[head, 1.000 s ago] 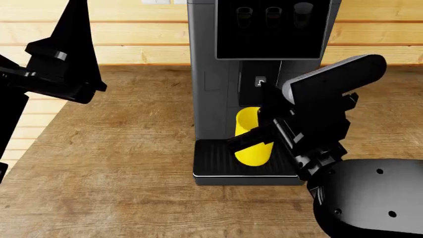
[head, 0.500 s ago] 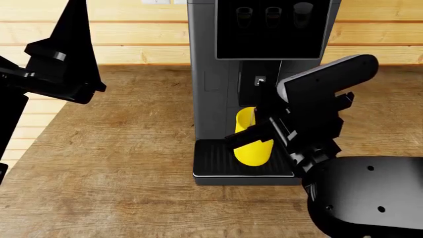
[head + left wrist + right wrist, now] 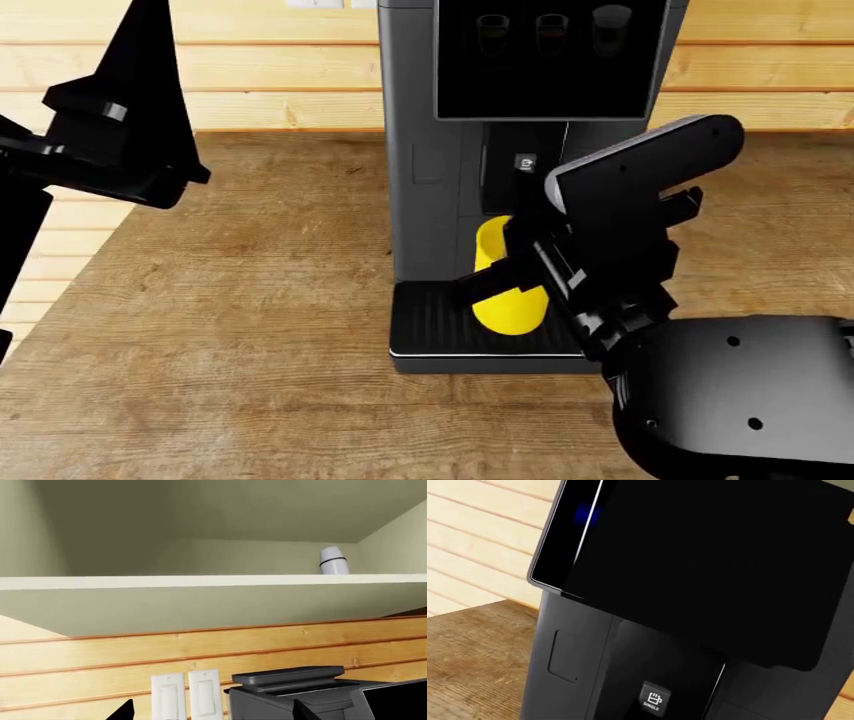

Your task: Pick the mug from the cabinet, place it under the coffee machine dispenser, and press the start button.

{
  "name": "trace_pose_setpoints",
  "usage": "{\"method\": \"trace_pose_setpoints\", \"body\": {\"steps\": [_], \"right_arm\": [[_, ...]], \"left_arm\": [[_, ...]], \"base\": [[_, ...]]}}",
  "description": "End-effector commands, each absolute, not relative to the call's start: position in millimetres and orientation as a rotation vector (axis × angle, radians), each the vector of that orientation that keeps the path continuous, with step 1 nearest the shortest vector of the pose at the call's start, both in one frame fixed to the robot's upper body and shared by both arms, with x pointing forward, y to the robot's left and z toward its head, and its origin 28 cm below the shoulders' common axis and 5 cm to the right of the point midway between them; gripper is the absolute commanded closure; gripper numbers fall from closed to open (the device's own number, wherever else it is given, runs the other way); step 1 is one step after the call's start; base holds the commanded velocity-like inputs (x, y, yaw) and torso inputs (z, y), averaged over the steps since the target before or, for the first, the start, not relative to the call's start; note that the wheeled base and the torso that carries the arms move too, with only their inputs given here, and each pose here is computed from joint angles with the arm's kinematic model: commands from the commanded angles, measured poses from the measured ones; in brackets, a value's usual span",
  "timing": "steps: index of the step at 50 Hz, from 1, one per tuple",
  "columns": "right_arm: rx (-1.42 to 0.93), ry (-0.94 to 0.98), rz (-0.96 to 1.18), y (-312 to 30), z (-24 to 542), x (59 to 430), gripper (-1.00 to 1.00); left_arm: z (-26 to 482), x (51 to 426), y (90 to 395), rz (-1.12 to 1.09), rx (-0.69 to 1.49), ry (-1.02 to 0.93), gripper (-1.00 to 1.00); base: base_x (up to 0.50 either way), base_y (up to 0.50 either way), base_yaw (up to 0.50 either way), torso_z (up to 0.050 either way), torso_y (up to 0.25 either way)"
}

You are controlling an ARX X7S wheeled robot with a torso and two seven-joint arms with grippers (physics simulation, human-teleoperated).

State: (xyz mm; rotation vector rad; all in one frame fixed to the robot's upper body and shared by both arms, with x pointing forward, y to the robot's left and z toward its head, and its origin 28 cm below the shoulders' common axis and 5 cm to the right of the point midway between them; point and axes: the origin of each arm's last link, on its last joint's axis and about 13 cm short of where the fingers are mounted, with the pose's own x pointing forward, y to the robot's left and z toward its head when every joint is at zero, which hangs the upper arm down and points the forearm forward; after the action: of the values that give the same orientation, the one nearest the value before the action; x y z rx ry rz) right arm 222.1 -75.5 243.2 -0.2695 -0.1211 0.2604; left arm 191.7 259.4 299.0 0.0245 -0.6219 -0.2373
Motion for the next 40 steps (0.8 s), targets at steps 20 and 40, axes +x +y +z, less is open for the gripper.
{"method": "trace_pose_setpoints", "body": {"steps": [20, 40], "right_arm": [[-0.267, -0.213, 0.261, -89.4, 267.4, 160.3, 1.00], [-0.602, 0.255, 0.399, -115.2, 269.6, 93.1, -1.00]], "left_arm": [[298.4, 189.9, 259.3, -0.234, 0.023, -0.620, -1.00], [306.9, 172.5, 259.8, -0.219, 0.016, -0.659, -1.00]], "base": [[0.00, 0.00, 0.00, 0.000, 0.000], [0.00, 0.00, 0.00, 0.000, 0.000]]}}
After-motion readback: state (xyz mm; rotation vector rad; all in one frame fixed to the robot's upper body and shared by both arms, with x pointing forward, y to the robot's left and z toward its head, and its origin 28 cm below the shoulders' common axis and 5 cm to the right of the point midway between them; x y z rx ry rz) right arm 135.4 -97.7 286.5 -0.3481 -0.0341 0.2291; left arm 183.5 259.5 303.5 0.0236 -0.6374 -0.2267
